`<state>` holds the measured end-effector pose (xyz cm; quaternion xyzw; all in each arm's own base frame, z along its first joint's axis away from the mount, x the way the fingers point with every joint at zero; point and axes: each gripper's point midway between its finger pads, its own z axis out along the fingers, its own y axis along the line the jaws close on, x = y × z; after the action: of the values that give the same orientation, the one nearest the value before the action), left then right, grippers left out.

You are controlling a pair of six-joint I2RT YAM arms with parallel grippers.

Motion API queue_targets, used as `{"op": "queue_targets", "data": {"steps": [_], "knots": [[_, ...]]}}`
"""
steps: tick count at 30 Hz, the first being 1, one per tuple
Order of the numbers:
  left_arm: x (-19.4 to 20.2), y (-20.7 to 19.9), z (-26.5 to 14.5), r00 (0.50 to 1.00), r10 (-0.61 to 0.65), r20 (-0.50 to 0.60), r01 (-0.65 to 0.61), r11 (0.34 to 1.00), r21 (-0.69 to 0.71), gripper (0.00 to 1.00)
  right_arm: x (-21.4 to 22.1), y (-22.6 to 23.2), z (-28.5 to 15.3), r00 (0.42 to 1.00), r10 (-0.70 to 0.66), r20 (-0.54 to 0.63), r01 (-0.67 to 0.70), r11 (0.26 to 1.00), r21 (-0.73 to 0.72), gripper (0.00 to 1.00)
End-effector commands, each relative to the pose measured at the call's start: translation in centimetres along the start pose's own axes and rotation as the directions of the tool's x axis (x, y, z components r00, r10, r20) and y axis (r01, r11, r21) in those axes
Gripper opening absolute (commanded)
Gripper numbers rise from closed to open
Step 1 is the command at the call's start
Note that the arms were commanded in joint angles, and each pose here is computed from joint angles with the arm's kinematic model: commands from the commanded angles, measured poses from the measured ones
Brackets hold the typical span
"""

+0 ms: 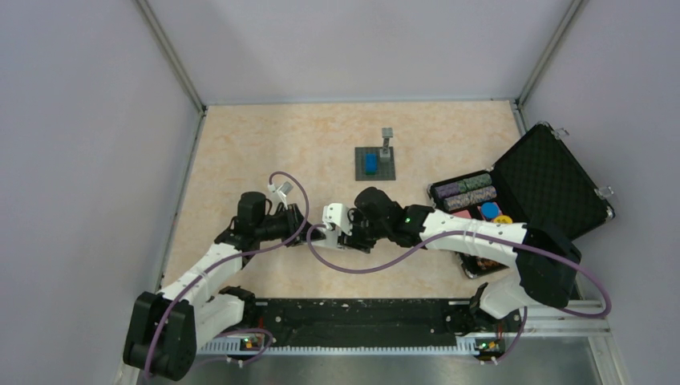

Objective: Load the batteries into the remote control

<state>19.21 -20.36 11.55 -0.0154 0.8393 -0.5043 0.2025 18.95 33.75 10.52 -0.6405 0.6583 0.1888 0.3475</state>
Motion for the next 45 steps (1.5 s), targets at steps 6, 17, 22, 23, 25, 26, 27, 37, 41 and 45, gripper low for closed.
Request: {"op": "queue_targets", "data": {"steps": [6, 17, 22, 23, 25, 26, 27, 37, 41, 45], "knots": [[-1.1, -2.1, -0.1, 0.998, 0.056, 0.017, -0.057, 0.996, 0.067, 0.00, -1.8, -0.2, 0.1, 0.998, -0.021, 0.051, 0.021, 1.000, 0.010, 0.36], [-1.2, -2.2, -0.2, 0.998, 0.063, 0.024, -0.065, 0.996, 0.066, 0.00, -0.8, 0.3, 0.6, 1.000, -0.019, 0.023, 0.019, 1.000, -0.004, 0.35], [-1.3, -2.1, -0.2, 0.998, 0.065, 0.027, -0.066, 0.996, 0.062, 0.00, -0.6, 0.3, 0.5, 1.000, -0.018, 0.018, 0.018, 1.000, -0.004, 0.35], [-1.2, -2.1, -0.2, 0.998, 0.065, 0.026, -0.067, 0.996, 0.063, 0.00, -0.6, 0.4, 0.5, 1.000, -0.019, 0.018, 0.019, 1.000, -0.005, 0.35], [-1.2, -2.1, -0.2, 0.998, 0.065, 0.027, -0.066, 0.996, 0.061, 0.00, -0.6, 0.4, 0.6, 1.000, -0.018, 0.019, 0.019, 1.000, -0.010, 0.35], [-1.3, -2.1, -0.2, 0.998, 0.064, 0.027, -0.066, 0.996, 0.061, 0.00, -0.6, 0.5, 0.6, 1.000, -0.019, 0.018, 0.019, 1.000, -0.015, 0.35], [-1.3, -2.1, -0.2, 0.998, 0.063, 0.028, -0.065, 0.996, 0.060, 0.00, -0.6, 0.6, 0.6, 1.000, -0.021, 0.016, 0.021, 1.000, -0.016, 0.35], [-1.3, -2.0, -0.2, 0.998, 0.059, 0.028, -0.061, 0.997, 0.053, 0.00, 0.0, 0.8, 0.6, 0.999, -0.034, -0.004, 0.034, 0.999, -0.022, 0.33], [-1.3, -1.9, -0.2, 0.998, 0.059, 0.028, -0.060, 0.997, 0.052, 0.00, -0.1, 1.0, 0.2, 0.999, -0.037, 0.003, 0.037, 0.999, -0.034, 0.33], [-1.3, -1.9, -0.1, 0.998, 0.059, 0.029, -0.060, 0.997, 0.054, 0.00, -0.2, 0.9, 0.1, 0.999, -0.037, 0.014, 0.037, 0.999, -0.024, 0.33]]}}
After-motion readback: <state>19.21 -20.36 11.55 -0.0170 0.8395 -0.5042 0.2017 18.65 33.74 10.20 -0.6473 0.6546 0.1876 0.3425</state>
